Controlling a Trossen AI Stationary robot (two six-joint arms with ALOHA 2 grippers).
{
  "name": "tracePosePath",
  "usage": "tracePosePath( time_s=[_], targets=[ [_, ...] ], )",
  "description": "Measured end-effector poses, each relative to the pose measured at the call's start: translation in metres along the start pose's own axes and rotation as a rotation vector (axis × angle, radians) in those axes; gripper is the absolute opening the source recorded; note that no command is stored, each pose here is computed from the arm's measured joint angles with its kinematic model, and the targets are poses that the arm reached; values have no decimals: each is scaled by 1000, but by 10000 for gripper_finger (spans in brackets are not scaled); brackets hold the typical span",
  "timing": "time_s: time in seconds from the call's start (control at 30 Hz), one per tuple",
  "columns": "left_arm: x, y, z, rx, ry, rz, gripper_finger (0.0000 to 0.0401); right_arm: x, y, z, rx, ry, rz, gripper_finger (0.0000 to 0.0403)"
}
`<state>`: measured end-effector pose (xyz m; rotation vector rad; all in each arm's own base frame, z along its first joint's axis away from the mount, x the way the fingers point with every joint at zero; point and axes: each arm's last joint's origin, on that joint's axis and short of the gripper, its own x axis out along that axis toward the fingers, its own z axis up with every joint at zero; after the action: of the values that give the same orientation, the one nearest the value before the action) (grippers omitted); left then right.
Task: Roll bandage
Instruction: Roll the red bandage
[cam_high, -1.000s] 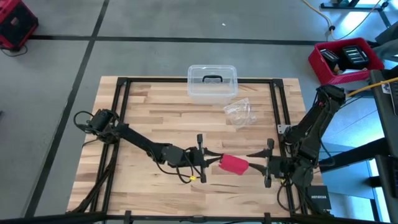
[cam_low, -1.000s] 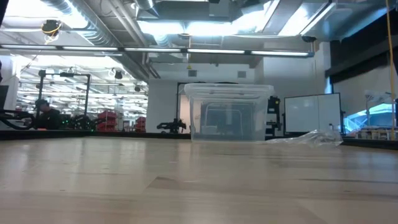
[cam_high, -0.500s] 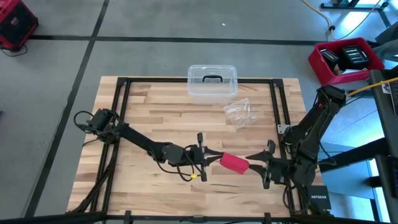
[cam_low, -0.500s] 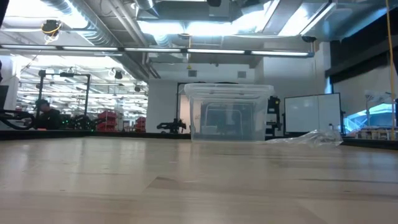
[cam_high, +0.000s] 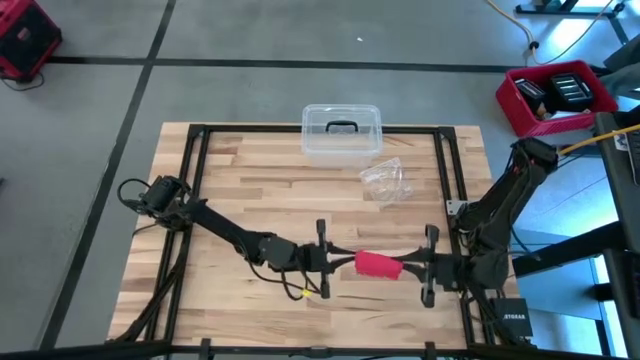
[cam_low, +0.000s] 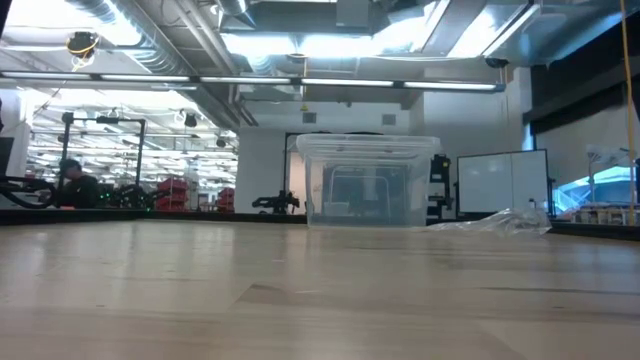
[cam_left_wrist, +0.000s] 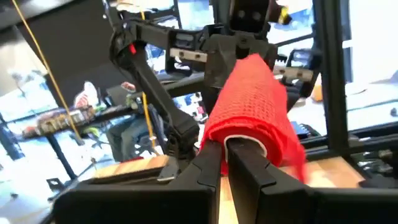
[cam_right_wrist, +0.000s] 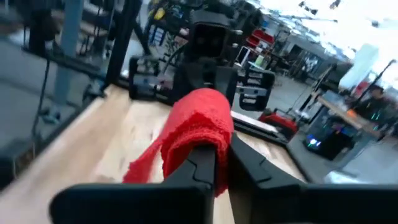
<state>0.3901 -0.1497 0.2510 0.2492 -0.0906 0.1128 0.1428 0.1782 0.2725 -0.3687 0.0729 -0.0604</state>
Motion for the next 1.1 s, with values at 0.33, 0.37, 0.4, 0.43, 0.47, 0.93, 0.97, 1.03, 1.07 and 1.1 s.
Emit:
tracePosePath(
  time_s=[0.33,0.37,0.4,0.43,0.47,0.93,0.97,1.03,1.07,1.1],
  targets=[
    [-4,-7,3,210,-13,-11,13,2,-11,4,340,-15,50,19],
    [-4,-7,3,237,-14,-12,13,4,-11,3,371,-11,60,19],
    [-5,-9,3,271,-14,-14,13,5,-12,2,406,-6,74,20],
    [-6,-10,3,308,-13,-17,13,7,-12,1,435,1,82,23],
    [-7,-12,4,343,-15,-22,13,8,-13,1,466,8,92,27],
    [-18,-28,8,648,24,31,13,10,-14,-1,752,38,95,26],
    [-19,-29,9,646,35,43,13,9,-15,-1,756,35,99,25],
    [-22,-32,10,653,50,60,13,7,-17,1,763,27,118,22],
    [-23,-34,10,660,55,66,13,7,-18,2,767,23,129,22],
    [-24,-35,11,665,56,65,13,6,-19,3,770,20,133,22]
  ],
)
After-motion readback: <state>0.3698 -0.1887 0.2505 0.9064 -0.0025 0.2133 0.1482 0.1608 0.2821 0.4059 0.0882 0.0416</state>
